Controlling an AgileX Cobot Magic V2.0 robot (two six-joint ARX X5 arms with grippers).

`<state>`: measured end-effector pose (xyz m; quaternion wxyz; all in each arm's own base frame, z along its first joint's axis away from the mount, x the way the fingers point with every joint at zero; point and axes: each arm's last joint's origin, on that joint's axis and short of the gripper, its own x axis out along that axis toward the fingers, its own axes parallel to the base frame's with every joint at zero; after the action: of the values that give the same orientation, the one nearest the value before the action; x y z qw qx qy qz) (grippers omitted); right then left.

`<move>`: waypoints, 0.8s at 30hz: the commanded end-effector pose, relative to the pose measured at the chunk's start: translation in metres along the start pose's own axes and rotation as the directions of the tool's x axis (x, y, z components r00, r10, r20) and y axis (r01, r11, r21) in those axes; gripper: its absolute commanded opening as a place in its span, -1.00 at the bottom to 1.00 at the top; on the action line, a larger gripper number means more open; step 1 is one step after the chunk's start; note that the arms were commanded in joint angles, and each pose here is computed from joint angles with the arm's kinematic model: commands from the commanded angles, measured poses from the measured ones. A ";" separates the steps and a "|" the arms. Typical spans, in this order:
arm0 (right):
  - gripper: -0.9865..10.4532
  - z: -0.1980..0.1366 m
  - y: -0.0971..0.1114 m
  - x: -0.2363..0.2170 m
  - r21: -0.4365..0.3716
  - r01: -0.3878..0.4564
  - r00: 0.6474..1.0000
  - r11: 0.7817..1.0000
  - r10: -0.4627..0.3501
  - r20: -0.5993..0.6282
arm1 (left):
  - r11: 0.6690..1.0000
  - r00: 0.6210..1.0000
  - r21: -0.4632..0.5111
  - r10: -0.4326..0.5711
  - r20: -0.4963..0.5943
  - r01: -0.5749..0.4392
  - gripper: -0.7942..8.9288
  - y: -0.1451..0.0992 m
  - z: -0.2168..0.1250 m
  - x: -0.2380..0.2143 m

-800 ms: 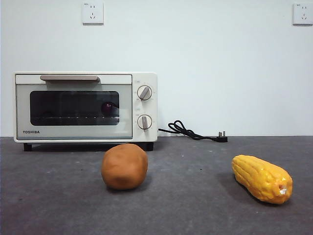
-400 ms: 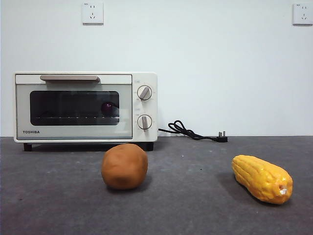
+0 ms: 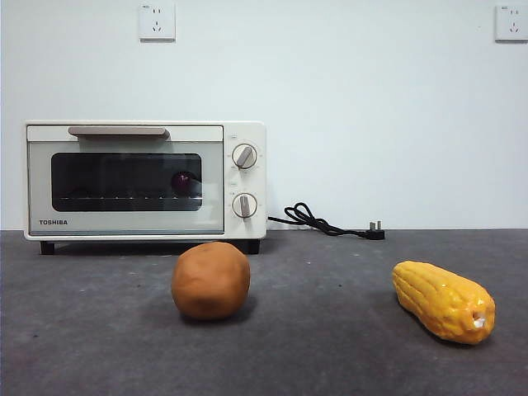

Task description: Take the eggplant from the table,put the eggplant in the oven

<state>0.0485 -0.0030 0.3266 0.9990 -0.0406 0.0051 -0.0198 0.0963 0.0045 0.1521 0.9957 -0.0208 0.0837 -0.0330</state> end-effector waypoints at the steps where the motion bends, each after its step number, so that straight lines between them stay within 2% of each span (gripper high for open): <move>1: -0.83 -0.029 0.002 0.010 0.013 0.000 1.000 1.000 0.000 -0.018 | 1.000 1.000 -0.007 -0.003 -0.004 0.003 -0.84 0.000 -0.003 0.001; 12: -0.83 -0.103 0.007 0.029 0.037 0.000 1.000 0.999 -0.001 0.027 | 1.000 1.000 -0.007 -0.003 -0.004 0.003 -0.84 0.000 -0.003 0.001; 24: -0.83 -0.145 0.010 0.042 0.058 -0.002 0.996 0.998 0.008 -0.090 | 1.000 1.000 -0.009 -0.003 -0.014 0.003 -0.85 0.000 -0.003 0.002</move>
<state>0.0886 -0.0067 0.1849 0.9986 -0.0167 0.0471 -0.0191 0.0968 0.0045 0.1514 0.9953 -0.0214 0.0886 -0.0329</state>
